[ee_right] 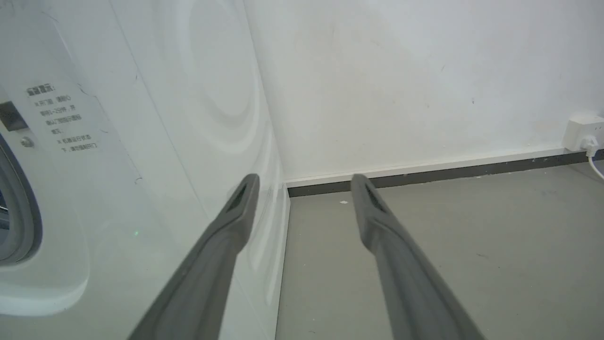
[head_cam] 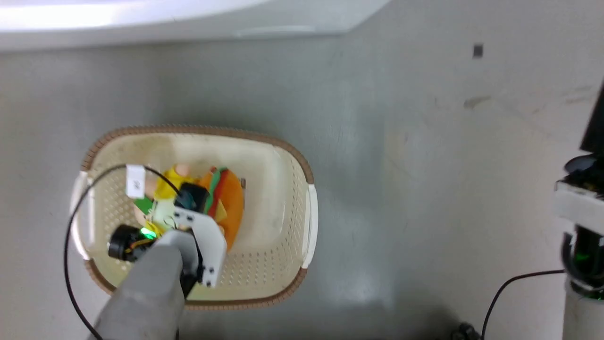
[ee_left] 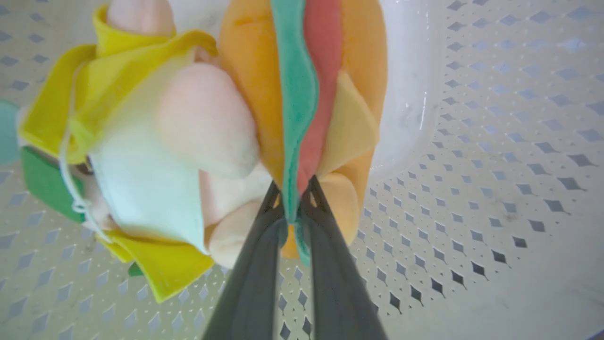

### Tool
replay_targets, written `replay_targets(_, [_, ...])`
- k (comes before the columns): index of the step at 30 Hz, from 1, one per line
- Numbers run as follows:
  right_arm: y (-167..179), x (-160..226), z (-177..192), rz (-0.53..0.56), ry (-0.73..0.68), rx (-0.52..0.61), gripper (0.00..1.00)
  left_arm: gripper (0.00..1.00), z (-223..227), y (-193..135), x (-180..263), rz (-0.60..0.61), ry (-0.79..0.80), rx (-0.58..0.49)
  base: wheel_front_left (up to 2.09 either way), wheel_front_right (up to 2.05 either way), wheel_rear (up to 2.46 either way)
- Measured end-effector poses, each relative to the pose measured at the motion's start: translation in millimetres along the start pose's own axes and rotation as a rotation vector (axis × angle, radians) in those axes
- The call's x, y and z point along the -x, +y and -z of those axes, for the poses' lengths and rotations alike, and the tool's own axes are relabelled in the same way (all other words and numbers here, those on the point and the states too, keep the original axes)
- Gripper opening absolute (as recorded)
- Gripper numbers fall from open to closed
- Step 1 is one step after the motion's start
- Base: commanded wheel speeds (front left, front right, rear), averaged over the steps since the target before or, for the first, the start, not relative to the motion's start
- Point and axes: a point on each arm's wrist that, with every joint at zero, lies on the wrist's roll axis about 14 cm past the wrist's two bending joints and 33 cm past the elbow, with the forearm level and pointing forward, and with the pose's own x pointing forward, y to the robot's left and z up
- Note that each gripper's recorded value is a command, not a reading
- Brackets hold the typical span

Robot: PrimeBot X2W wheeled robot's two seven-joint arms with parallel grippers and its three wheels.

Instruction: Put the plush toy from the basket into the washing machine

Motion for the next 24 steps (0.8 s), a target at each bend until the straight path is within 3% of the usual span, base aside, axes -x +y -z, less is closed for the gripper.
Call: replay_targets(24, [37.1, 73.4, -87.3, -0.065, -0.034, -0.009, 1.00, 0.00, -56.6, -28.4, 148.0, -0.051, -0.575, 0.017, 0.00, 0.00, 0.00])
